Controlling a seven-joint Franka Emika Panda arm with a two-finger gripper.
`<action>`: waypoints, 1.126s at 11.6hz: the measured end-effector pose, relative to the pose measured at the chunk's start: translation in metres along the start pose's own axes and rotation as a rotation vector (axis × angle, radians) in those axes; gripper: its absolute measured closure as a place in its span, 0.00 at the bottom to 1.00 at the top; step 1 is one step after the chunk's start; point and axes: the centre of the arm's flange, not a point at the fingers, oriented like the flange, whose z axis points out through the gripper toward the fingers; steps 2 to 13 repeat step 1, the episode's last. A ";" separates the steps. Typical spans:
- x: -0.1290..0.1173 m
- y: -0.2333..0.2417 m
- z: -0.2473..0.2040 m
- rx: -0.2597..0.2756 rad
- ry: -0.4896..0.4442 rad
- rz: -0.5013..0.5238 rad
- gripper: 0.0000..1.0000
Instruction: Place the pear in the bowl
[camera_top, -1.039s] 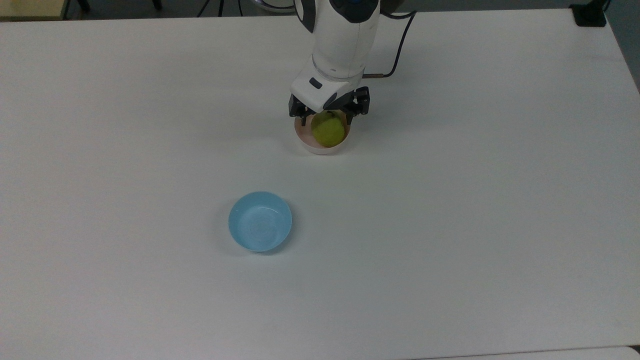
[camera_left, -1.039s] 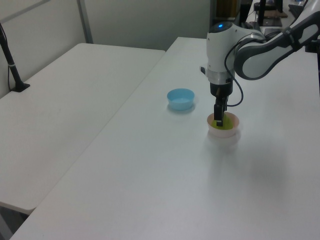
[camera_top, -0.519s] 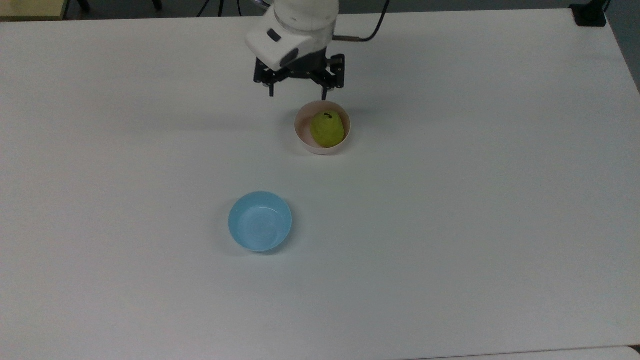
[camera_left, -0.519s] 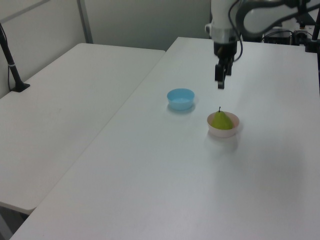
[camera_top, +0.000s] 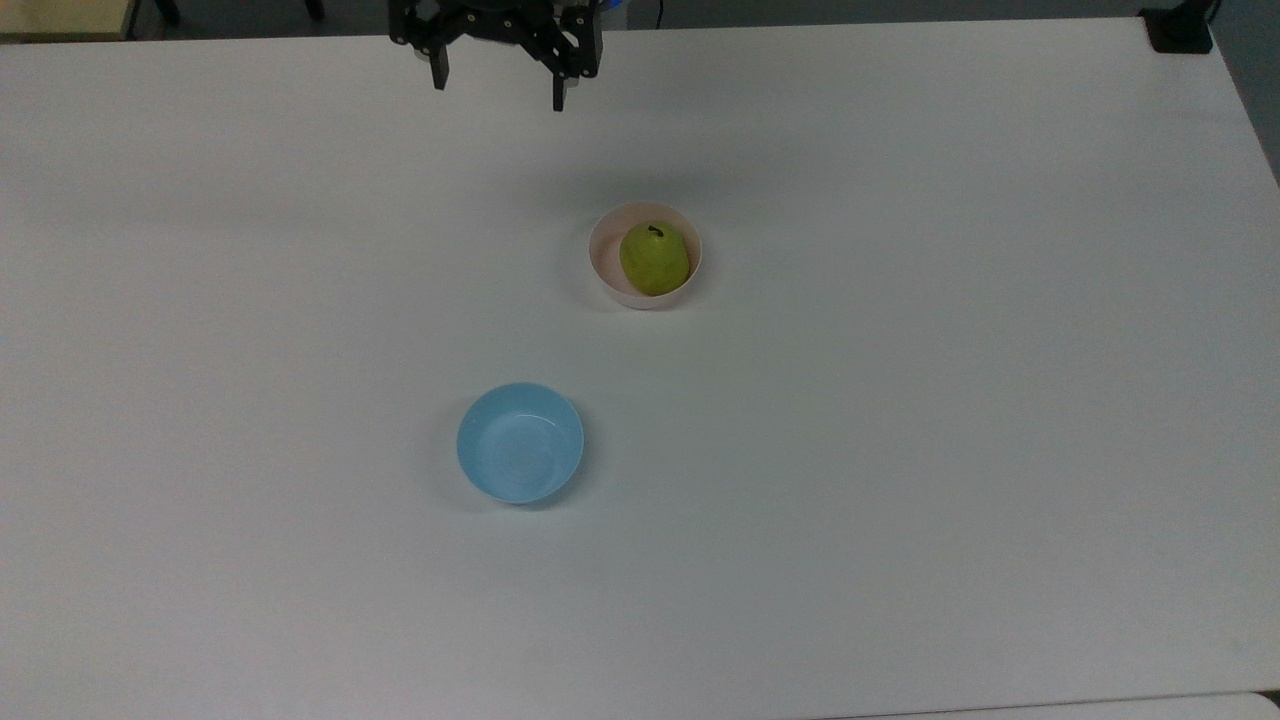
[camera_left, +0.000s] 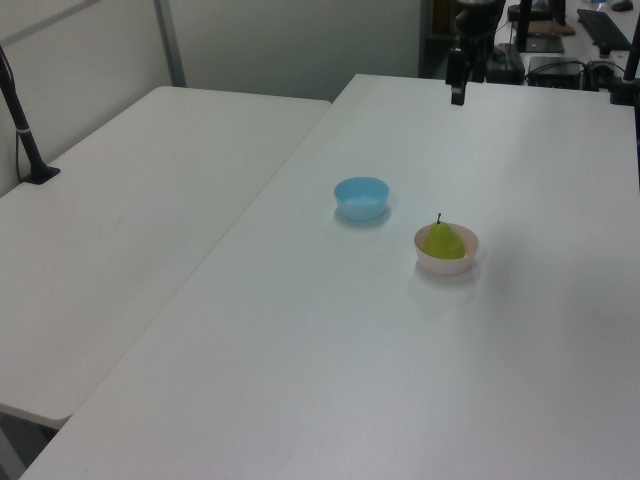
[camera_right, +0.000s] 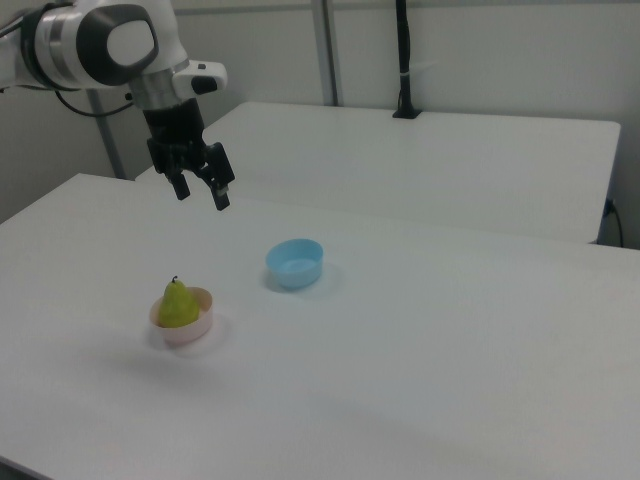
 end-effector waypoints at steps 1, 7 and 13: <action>-0.001 0.006 -0.007 -0.001 -0.006 0.011 0.00; -0.001 0.006 -0.007 -0.001 -0.006 0.011 0.00; -0.001 0.006 -0.007 -0.001 -0.006 0.011 0.00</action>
